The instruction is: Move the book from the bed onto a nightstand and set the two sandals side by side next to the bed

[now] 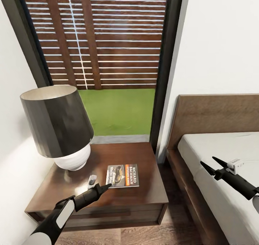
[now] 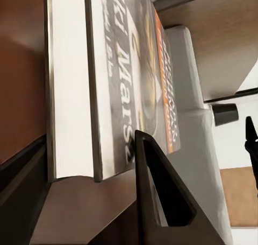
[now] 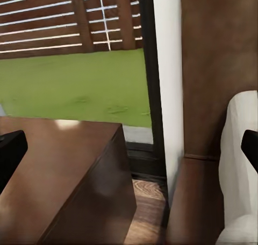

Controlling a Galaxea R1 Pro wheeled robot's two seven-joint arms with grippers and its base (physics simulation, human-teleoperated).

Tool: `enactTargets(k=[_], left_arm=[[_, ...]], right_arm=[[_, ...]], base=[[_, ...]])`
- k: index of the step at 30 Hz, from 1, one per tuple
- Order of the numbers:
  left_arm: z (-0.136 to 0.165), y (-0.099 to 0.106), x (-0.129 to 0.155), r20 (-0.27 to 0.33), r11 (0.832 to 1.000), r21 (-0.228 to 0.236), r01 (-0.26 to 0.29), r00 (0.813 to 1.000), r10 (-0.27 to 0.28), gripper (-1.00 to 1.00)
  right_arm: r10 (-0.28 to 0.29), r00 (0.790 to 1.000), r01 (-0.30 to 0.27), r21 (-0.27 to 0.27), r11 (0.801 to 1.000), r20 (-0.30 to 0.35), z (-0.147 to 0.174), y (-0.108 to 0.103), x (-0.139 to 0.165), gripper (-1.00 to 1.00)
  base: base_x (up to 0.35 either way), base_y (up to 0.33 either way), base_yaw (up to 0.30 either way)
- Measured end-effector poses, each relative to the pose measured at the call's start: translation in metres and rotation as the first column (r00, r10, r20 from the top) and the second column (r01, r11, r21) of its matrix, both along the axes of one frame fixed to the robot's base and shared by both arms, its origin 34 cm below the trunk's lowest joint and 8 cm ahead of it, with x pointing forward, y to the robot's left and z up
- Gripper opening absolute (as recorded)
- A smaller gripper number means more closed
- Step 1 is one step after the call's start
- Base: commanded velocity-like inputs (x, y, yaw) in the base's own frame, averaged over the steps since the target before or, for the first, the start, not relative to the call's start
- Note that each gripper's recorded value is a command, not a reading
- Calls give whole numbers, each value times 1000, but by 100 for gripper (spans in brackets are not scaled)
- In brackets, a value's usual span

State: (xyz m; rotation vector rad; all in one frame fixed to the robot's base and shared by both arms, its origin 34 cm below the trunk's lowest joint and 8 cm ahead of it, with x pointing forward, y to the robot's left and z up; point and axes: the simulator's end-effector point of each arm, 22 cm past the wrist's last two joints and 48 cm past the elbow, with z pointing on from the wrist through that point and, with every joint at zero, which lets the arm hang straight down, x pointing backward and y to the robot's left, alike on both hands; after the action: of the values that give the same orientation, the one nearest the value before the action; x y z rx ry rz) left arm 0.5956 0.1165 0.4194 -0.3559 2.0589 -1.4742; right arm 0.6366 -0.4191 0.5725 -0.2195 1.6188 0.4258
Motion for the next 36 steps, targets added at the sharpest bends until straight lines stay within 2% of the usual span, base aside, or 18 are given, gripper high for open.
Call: enactTargets(k=[10,31,36], left_arm=[[-11,0,-2,-20,1000,0,0,1000,0,-100],[-11,0,-2,-21,1000,-2,-1,1000,1,-100],[-22,0,-4,-41,1000,0,0,999,0,-100]], right_arm=[[0,1000,0,1,1000,-21,-12,0,1,100],[3,1000,-2,4,1000,-25,-14,0,0,100],[2,999,-2,4,1000,-46,-26,0,1,100]], base=[[0,0,0],[0,0,0],[0,0,0]])
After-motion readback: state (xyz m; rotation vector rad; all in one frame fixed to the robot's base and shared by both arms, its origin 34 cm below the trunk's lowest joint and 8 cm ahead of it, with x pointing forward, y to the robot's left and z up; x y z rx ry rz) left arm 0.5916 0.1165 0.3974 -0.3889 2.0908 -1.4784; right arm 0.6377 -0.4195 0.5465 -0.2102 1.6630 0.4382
